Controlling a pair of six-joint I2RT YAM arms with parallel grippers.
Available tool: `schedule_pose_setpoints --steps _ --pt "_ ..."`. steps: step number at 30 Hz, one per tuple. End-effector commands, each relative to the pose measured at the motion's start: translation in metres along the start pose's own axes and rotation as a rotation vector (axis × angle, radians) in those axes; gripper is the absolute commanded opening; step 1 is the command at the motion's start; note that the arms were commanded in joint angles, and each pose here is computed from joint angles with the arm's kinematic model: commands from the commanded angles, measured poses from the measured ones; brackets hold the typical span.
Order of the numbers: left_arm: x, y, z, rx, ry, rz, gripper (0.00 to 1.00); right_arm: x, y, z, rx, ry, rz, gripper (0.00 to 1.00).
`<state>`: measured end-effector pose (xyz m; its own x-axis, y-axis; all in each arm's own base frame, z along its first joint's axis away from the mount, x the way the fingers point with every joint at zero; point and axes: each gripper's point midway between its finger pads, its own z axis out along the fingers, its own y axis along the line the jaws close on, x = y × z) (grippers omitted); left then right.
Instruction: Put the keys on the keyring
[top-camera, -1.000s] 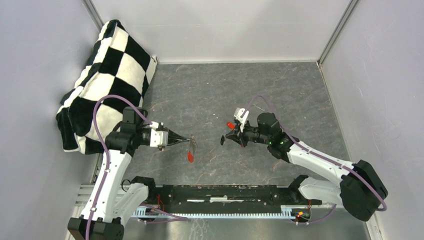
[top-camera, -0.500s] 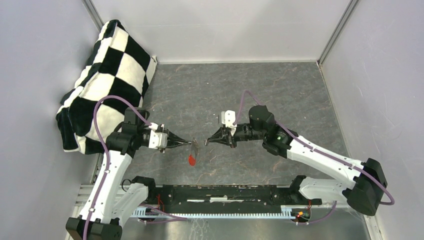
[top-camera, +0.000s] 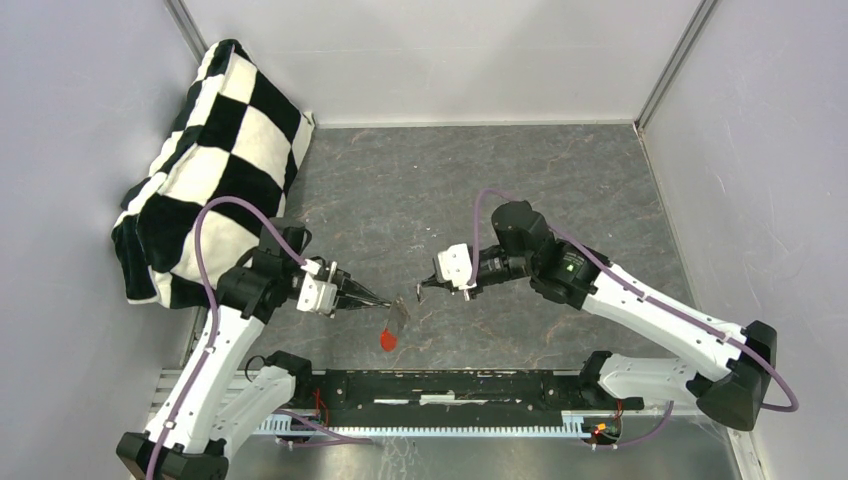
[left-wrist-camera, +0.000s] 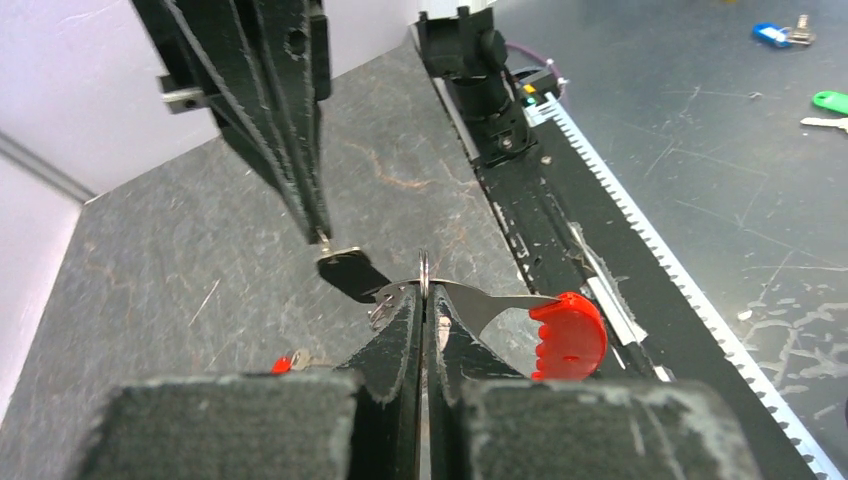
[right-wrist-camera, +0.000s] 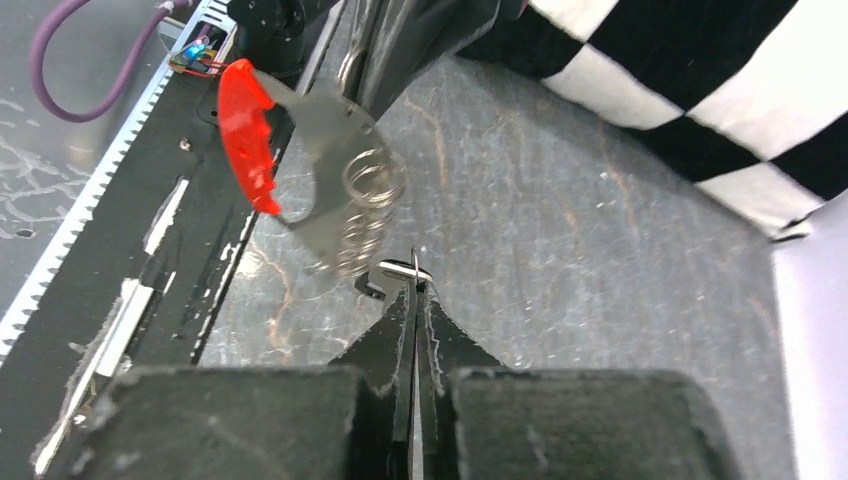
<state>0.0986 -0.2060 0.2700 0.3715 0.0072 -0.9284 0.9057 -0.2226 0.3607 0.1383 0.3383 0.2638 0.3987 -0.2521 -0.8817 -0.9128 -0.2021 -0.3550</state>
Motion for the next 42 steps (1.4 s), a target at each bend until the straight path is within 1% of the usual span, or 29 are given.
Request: schedule_pose_setpoints --steps 1,9,16,25,42 --pt "-0.023 0.006 0.009 0.062 -0.075 0.075 0.02 -0.035 -0.010 -0.009 0.009 -0.022 -0.183 0.00" --pt "-0.030 0.010 0.012 0.091 -0.116 0.002 0.02 -0.060 -0.005 -0.010 0.025 -0.025 -0.278 0.00" --pt "-0.035 0.009 0.012 0.103 -0.132 -0.064 0.02 -0.071 -0.003 -0.005 0.049 -0.015 -0.324 0.00" --pt "-0.033 0.008 0.012 0.102 -0.121 -0.106 0.02 -0.078 -0.004 -0.003 0.082 -0.018 -0.332 0.00" --pt "-0.027 0.013 0.012 0.093 -0.093 -0.157 0.02 -0.086 -0.002 -0.001 0.087 -0.021 -0.342 0.00"
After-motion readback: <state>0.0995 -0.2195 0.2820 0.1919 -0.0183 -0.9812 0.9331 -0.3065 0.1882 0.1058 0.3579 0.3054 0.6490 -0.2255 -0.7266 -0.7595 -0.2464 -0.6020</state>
